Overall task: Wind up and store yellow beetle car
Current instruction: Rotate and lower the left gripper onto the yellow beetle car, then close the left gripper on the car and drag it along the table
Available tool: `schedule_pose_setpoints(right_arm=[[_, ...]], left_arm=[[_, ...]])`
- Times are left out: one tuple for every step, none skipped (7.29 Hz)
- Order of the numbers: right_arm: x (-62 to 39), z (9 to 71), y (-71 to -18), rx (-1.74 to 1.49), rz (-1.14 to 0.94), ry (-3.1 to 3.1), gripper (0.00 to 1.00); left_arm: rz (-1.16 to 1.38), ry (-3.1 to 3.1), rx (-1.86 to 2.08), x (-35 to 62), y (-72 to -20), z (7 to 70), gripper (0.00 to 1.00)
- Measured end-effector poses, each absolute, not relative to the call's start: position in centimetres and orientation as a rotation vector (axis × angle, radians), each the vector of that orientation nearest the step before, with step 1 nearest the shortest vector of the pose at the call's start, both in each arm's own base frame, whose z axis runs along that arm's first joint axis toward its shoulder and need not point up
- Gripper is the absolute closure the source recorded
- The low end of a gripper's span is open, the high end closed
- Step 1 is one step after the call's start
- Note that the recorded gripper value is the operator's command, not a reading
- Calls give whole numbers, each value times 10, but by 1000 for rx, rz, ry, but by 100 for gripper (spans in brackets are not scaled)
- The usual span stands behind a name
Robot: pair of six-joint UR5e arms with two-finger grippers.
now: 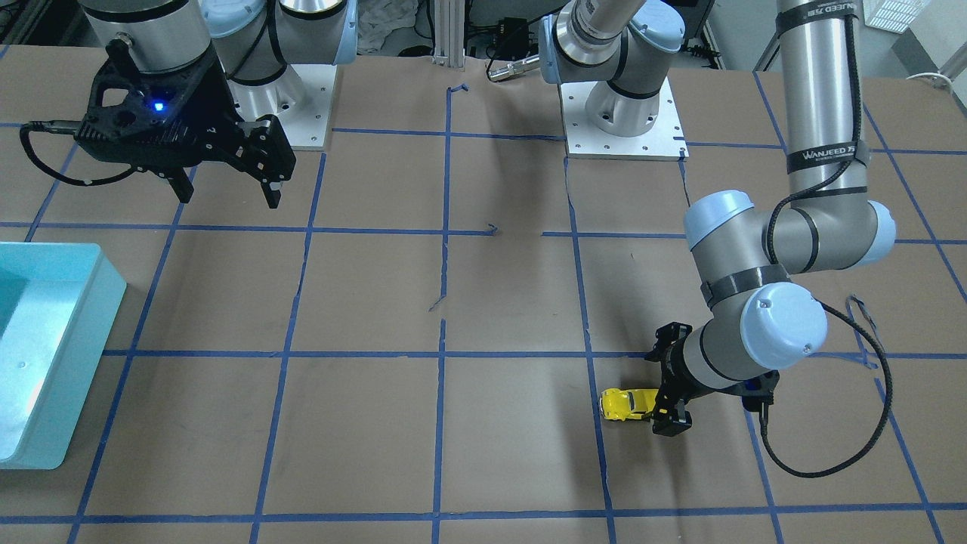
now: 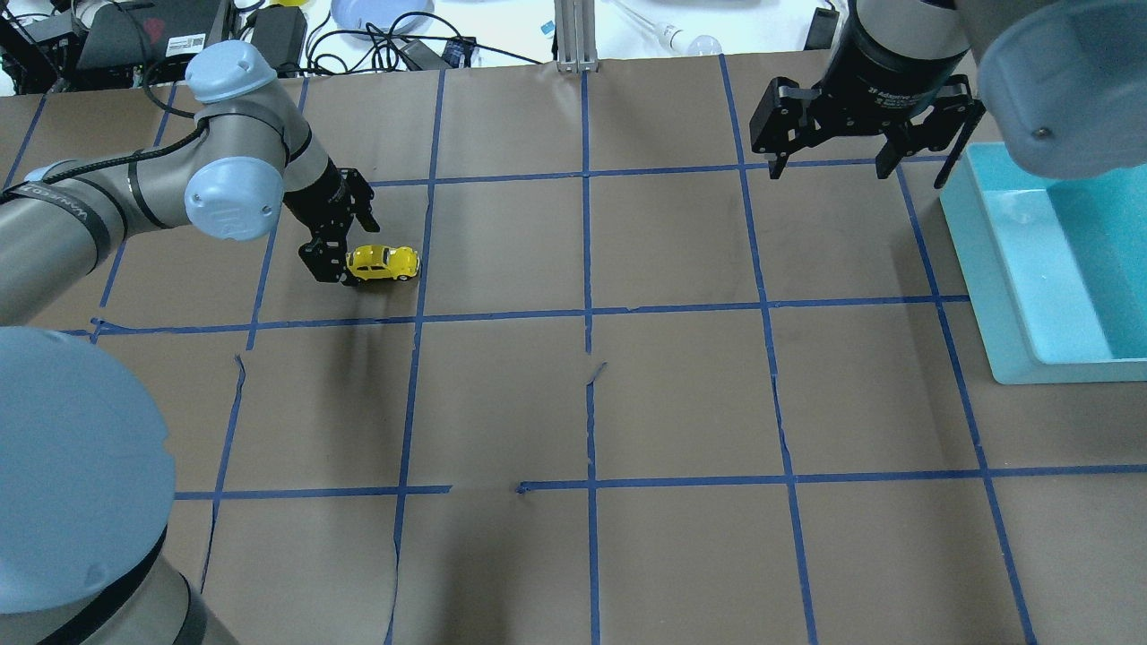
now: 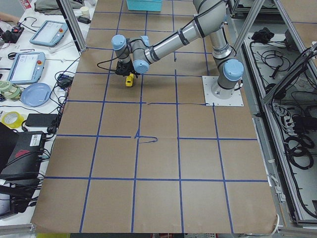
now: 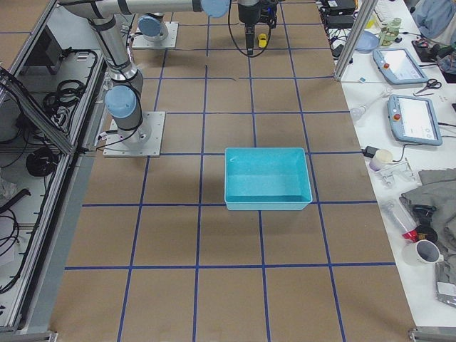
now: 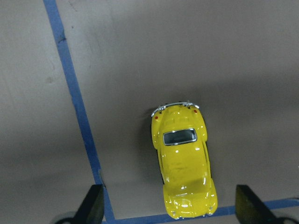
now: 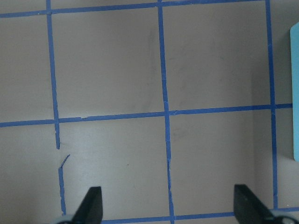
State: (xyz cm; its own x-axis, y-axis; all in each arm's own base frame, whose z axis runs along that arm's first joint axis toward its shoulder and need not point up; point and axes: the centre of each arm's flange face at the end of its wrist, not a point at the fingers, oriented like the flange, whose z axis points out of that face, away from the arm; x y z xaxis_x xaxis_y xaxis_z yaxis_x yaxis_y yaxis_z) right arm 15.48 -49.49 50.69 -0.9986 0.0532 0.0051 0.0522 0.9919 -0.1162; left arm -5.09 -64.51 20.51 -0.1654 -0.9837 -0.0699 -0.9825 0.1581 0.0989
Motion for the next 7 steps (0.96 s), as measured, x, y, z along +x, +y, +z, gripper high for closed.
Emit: schedule_pose_setpoints(right_arm=[[155,507,-495,-83,182,-3128,0],[155,507,-495,-83,182,-3128,0],[155,507,-495,-83,182,-3128,0],[155,507,-495,-83,182,-3128,0],[155,507,-495,-84,183,-3128,0],[155,507,-495,-83,182,-3128,0],[155,507,-495,-83,182,-3128,0]], left_arm=[[-170,-2360,2040,-50,-649,195,0],[-164,-2347,2052,-50,-651,185,21],[-166,-2342,2058,-50,-652,180,41],[-168,-2339,2057,-51,-653,178,88],[-168,-2336,2052,-52,-653,179,100],[-162,-2335,2042,-52,-654,182,100],[-149,-2334,2032,-52,-655,188,100]])
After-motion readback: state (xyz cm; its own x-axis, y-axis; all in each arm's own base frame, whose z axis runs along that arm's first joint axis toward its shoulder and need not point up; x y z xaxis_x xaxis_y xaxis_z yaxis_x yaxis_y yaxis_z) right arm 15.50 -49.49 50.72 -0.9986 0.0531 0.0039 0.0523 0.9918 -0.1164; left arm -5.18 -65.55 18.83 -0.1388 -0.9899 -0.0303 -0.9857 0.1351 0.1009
